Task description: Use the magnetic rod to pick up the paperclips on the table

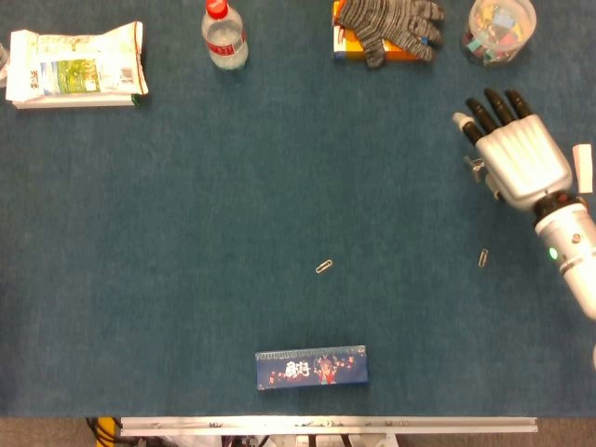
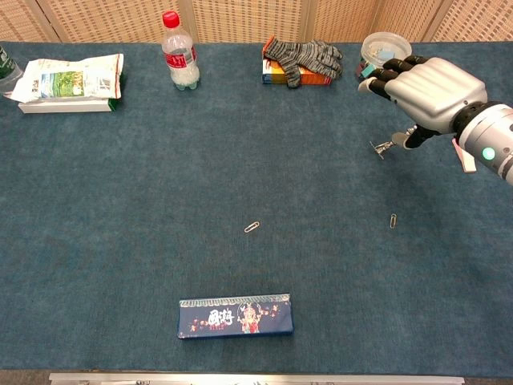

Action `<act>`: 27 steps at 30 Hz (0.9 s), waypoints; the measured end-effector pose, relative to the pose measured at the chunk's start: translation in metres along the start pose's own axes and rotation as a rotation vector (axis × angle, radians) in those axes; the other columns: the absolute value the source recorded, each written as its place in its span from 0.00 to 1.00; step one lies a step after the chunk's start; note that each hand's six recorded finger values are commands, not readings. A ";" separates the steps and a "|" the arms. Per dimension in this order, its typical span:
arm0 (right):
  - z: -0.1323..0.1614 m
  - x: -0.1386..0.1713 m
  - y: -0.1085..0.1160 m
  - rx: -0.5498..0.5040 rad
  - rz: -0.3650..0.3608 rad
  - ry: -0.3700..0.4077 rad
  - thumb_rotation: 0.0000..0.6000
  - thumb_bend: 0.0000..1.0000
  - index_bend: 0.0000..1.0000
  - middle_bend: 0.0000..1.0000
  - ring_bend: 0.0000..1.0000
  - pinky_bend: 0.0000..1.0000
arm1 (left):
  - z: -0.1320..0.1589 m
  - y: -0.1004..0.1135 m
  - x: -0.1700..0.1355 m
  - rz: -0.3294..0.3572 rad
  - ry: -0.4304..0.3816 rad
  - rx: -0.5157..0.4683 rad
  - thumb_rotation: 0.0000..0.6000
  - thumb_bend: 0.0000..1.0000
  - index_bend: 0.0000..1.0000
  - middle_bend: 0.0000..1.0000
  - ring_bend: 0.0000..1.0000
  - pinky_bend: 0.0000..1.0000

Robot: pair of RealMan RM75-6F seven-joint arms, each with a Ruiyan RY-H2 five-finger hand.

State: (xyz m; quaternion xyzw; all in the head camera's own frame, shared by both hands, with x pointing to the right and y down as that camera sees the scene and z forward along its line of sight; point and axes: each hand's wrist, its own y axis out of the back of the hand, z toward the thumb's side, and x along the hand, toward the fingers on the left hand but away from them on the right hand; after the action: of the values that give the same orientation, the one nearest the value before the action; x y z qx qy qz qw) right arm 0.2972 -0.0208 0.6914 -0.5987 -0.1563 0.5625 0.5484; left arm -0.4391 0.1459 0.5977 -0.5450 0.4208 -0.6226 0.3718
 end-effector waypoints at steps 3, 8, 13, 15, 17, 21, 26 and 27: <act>-0.002 0.012 0.006 -0.011 -0.020 0.004 1.00 0.27 0.13 0.12 0.00 0.09 | 0.000 0.001 0.000 0.000 -0.001 -0.001 1.00 0.19 0.51 0.06 0.00 0.00; -0.013 0.040 0.017 -0.025 -0.069 -0.016 1.00 0.27 0.13 0.12 0.00 0.09 | -0.002 0.005 0.000 -0.011 0.004 0.002 1.00 0.19 0.51 0.07 0.00 0.00; -0.025 0.075 0.019 -0.044 -0.094 -0.051 1.00 0.27 0.13 0.12 0.00 0.09 | 0.000 0.013 0.001 -0.030 -0.025 -0.043 1.00 0.19 0.52 0.11 0.00 0.04; -0.030 0.090 0.017 -0.055 -0.096 -0.067 1.00 0.27 0.13 0.12 0.00 0.09 | 0.001 0.018 0.001 -0.043 -0.040 -0.072 1.00 0.19 0.52 0.13 0.00 0.05; -0.034 0.105 0.014 -0.068 -0.098 -0.084 1.00 0.27 0.13 0.12 0.00 0.09 | 0.001 0.024 0.002 -0.056 -0.059 -0.096 1.00 0.19 0.52 0.14 0.00 0.06; -0.042 0.129 0.010 -0.088 -0.103 -0.115 1.00 0.27 0.13 0.12 0.00 0.09 | 0.007 0.033 0.001 -0.060 -0.085 -0.103 1.00 0.19 0.52 0.15 0.00 0.07; -0.050 0.155 0.008 -0.114 -0.106 -0.152 1.00 0.27 0.13 0.12 0.00 0.09 | 0.008 0.039 -0.006 -0.051 -0.078 -0.091 1.00 0.19 0.52 0.16 0.00 0.07; -0.051 0.159 0.008 -0.117 -0.107 -0.156 1.00 0.27 0.13 0.12 0.00 0.09 | 0.007 0.039 -0.007 -0.052 -0.075 -0.087 1.00 0.19 0.52 0.16 0.00 0.07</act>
State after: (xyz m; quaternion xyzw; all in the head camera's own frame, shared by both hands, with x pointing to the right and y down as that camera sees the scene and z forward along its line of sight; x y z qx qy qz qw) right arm 0.3877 0.0793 0.5930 -0.5749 -0.2630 0.5671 0.5279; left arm -0.4309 0.1370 0.5594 -0.5942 0.4189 -0.5923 0.3472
